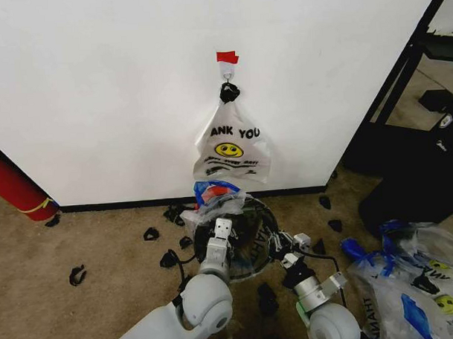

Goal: Pick up the garbage bag from the wall and place it over the trash bin.

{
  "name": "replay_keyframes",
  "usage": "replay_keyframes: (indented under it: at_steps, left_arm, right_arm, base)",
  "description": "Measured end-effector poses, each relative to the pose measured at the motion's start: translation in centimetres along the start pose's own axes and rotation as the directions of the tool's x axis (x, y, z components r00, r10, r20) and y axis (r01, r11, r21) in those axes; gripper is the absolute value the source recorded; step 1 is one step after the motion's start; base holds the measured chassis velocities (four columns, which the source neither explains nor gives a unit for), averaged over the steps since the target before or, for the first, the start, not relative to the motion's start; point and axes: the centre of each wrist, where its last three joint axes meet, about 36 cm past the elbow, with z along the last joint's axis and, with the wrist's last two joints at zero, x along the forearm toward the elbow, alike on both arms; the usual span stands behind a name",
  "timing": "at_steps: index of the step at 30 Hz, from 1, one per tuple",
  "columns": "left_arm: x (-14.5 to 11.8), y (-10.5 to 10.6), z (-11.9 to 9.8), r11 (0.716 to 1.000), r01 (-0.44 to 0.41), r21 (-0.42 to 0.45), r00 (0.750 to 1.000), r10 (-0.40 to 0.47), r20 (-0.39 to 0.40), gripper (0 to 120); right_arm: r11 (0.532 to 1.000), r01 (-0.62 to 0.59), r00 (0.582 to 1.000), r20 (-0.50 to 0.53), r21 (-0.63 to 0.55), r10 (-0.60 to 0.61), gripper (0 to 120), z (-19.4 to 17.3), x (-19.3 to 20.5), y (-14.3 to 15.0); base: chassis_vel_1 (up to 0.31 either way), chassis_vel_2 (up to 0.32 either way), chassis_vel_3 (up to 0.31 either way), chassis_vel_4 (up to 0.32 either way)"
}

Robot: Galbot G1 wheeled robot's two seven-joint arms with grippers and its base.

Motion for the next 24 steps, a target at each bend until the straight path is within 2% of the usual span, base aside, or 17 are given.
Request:
replay_keyframes:
  at_steps: [6,11,15,18,20,22,24]
  left_arm:
    - [-4.1,-0.1,1.0,0.991,0.134,-0.027,0.991,-0.134,0.021,0]
    - [-4.9,0.1,1.2,0.988,0.149,-0.044,0.989,-0.148,0.027,0]
    - [-5.3,0.4,1.2,0.989,0.136,-0.055,0.99,-0.134,0.029,0]
    - [-5.1,0.9,1.1,0.994,0.093,-0.062,0.995,-0.092,0.033,0]
    - [-4.3,1.1,0.9,0.997,0.046,-0.056,0.999,-0.045,0.028,0]
    - [-4.0,1.2,0.9,0.998,0.036,-0.055,0.999,-0.034,0.026,0]
    - [-2.2,1.2,1.0,0.998,-0.032,-0.05,0.999,0.032,0.013,0]
  right_arm:
    - [0.999,0.046,0.999,0.001,-0.012,-0.046,0,-0.2,0.9,1.0]
    - [0.998,0.066,0.998,-0.001,-0.015,-0.066,0,-0.1,1.4,1.2]
    - [0.996,0.089,0.996,0.0,-0.018,-0.089,0,0.0,1.5,1.3]
    - [0.995,0.103,0.995,0.011,-0.013,-0.102,0,0.0,1.3,1.2]
    - [0.995,0.1,0.995,0.017,-0.011,-0.1,0,0.1,1.0,1.0]
    - [0.995,0.098,0.995,0.019,-0.011,-0.098,0,0.1,0.9,0.9]
    - [0.997,0.081,0.996,0.028,-0.014,-0.08,0,0.3,0.3,0.5]
  base:
    - [0.0,0.0,0.0,0.0]
    - [0.0,0.0,0.0,0.0]
    - [0.0,0.0,0.0,0.0]
    - [0.0,0.0,0.0,0.0]
    - [0.0,0.0,0.0,0.0]
    - [0.0,0.0,0.0,0.0]
    - [0.0,0.0,0.0,0.0]
